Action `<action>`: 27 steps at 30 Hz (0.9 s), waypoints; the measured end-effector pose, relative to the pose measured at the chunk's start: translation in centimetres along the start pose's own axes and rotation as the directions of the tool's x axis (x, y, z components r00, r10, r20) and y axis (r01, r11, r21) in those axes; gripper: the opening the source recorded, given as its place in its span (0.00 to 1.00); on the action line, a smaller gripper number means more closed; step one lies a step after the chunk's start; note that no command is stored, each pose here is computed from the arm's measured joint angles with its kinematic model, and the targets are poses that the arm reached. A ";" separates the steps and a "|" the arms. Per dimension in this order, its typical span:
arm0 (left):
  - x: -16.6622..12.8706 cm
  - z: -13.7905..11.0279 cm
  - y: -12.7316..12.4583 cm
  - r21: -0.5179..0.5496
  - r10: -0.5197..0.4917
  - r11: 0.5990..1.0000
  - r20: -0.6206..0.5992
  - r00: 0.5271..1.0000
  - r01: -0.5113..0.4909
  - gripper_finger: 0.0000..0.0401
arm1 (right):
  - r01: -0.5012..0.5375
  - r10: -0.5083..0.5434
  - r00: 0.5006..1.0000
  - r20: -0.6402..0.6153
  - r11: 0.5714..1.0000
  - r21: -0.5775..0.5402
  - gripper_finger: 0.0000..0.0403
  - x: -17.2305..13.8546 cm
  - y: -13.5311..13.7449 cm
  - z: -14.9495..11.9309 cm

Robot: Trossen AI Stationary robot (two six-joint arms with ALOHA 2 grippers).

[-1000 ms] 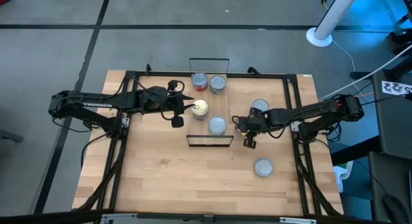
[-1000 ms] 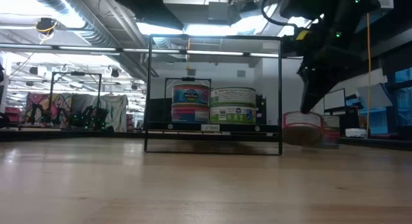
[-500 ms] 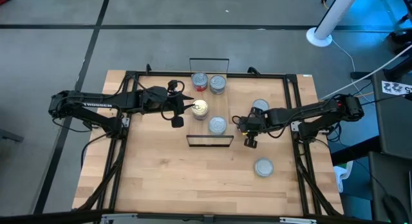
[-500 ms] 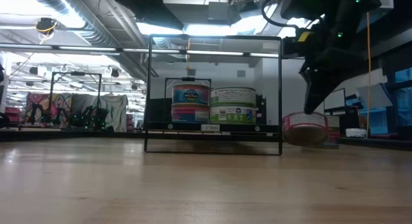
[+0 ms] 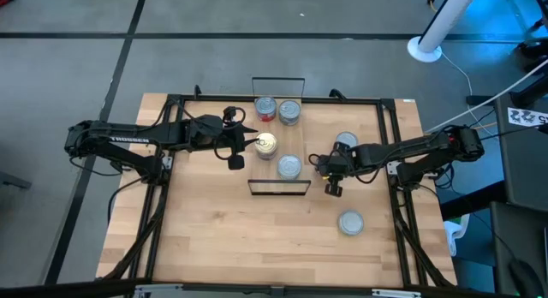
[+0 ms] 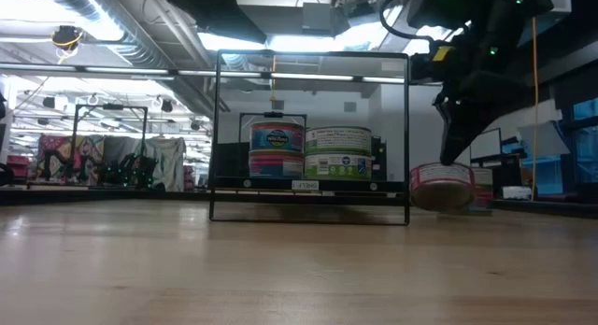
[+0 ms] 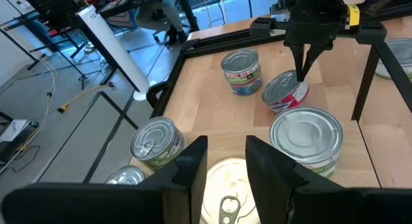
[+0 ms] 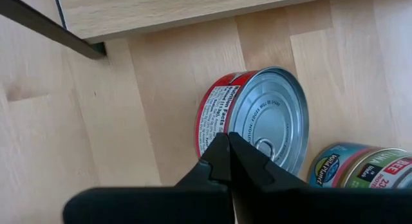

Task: Stack canned seafood by type on shelf
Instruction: Stack the red tuna can on top of the other red tuna can on the shelf

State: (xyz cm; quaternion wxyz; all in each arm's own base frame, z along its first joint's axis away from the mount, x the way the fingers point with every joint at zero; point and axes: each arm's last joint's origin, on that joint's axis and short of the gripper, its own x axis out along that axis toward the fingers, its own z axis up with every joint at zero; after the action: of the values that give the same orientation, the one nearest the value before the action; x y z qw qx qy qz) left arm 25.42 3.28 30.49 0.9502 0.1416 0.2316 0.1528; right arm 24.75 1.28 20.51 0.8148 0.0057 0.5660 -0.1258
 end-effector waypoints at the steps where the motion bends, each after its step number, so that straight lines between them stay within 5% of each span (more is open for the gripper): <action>1: 0.0 0.0 0.0 0.000 0.000 1.000 0.000 1.000 0.000 0.25 | 0.002 -0.002 1.000 0.000 1.000 0.000 0.00 0.0 0.0 0.0; 27: 0.0 0.0 0.0 -0.002 -0.001 1.000 0.000 1.000 0.001 0.25 | 0.045 -0.045 0.999 0.010 0.999 -0.021 0.00 0.0 -0.3 0.1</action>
State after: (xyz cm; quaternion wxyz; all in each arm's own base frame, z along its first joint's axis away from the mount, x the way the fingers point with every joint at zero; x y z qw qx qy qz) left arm 25.42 3.28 30.49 0.9505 0.1407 0.2313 0.1526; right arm 24.77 0.98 20.54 0.8145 -0.0162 0.5633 -0.1380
